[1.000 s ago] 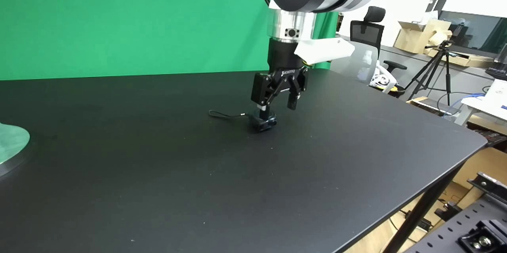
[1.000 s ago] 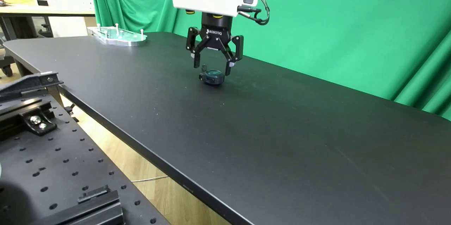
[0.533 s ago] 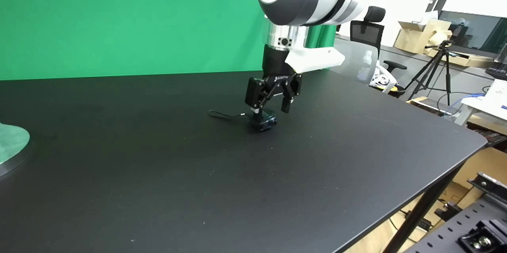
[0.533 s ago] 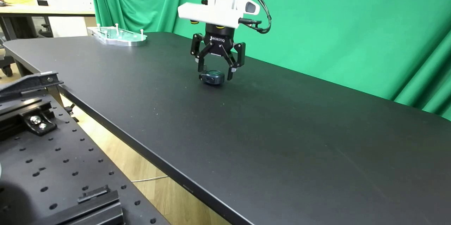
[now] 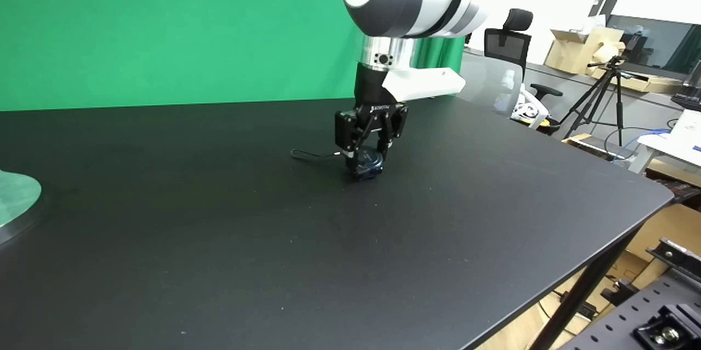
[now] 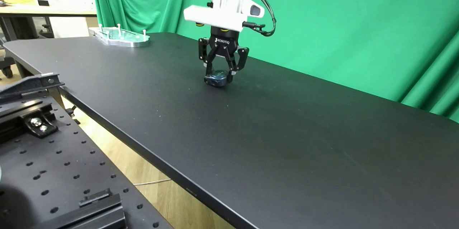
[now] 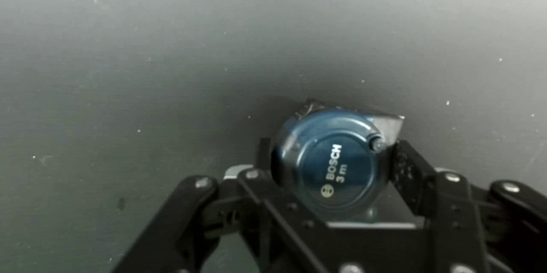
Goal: Move the measuring tape to the right
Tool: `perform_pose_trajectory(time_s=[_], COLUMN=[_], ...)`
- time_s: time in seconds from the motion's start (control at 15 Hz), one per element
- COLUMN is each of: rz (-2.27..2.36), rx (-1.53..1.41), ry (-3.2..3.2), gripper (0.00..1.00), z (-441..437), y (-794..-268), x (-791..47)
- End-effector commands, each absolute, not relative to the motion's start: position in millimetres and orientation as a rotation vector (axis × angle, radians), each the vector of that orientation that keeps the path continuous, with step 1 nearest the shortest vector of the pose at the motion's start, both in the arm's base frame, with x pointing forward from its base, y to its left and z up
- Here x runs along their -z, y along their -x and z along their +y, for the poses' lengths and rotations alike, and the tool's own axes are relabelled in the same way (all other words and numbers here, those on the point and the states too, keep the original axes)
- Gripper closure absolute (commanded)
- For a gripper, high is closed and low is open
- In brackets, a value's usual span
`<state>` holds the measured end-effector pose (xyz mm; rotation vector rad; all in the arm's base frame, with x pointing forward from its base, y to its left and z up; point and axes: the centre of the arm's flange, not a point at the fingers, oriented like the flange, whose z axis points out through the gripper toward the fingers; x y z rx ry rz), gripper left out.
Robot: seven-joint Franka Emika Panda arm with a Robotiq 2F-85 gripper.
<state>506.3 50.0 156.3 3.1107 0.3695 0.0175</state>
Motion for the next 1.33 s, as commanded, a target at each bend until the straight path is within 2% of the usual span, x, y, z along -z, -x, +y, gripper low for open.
perform_pose_trajectory(time_s=[0.0, 0.47, 0.8, 1.27], rz=[0.343, 0.275, 0.117, -0.07], rx=[-0.011, -0.047, -0.078, 0.029], ry=[-3.119, -3.105, -3.097, -3.156], gripper=[0.55, 0.55, 0.55, 0.55], z=[53.1, 33.9, -14.3, -73.5], y=[-511.8, -508.8, -504.1, -491.3], x=[-157.4, -180.0, -199.8, -184.5])
